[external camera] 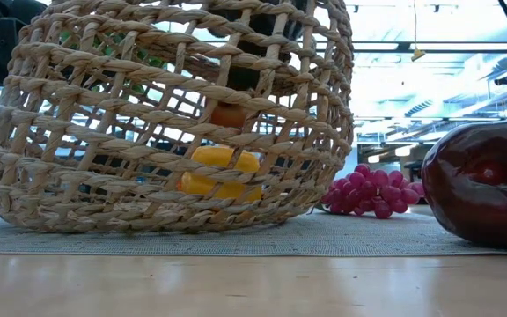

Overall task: Build produce basket
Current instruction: Put the red apple in the basket

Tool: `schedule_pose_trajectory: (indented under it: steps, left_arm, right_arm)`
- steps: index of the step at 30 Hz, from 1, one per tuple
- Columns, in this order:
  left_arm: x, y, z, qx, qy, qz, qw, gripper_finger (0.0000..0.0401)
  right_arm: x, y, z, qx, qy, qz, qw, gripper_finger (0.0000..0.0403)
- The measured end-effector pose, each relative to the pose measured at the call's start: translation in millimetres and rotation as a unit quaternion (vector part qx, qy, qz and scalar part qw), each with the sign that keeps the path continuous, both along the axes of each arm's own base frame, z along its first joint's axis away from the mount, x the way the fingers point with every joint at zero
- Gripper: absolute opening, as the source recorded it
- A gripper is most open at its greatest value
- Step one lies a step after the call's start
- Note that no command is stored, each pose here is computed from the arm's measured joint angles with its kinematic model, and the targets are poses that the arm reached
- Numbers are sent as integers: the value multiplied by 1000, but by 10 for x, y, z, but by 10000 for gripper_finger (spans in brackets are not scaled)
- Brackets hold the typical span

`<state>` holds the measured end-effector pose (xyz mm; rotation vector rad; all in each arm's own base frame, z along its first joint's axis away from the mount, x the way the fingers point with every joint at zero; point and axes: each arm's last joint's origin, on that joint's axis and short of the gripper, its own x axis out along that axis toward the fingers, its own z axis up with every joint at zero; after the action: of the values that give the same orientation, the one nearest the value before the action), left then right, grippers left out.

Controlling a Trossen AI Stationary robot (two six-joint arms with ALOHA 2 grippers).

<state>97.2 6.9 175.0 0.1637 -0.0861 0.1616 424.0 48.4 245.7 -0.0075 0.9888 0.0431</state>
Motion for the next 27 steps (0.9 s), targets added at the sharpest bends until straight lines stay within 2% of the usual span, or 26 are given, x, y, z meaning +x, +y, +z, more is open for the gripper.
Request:
schedule_pose_trajectory:
  steps: [5, 13, 20, 27]
  left_arm:
    - [0, 0, 0, 0, 0, 0, 1000, 160]
    - [0, 0, 0, 0, 0, 0, 1000, 160]
    - [0, 0, 0, 0, 0, 0, 1000, 160]
    - [0, 0, 1, 0, -1, 0, 1000, 160]
  right_arm:
    - [-33, -60, 26, -39, 7, -17, 999, 298]
    - [-62, -37, 73, -45, 16, -16, 999, 343]
    - [-177, 217, 622, -62, -1, 4, 998, 349]
    - [-559, 630, 942, -63, -6, 28, 998, 349]
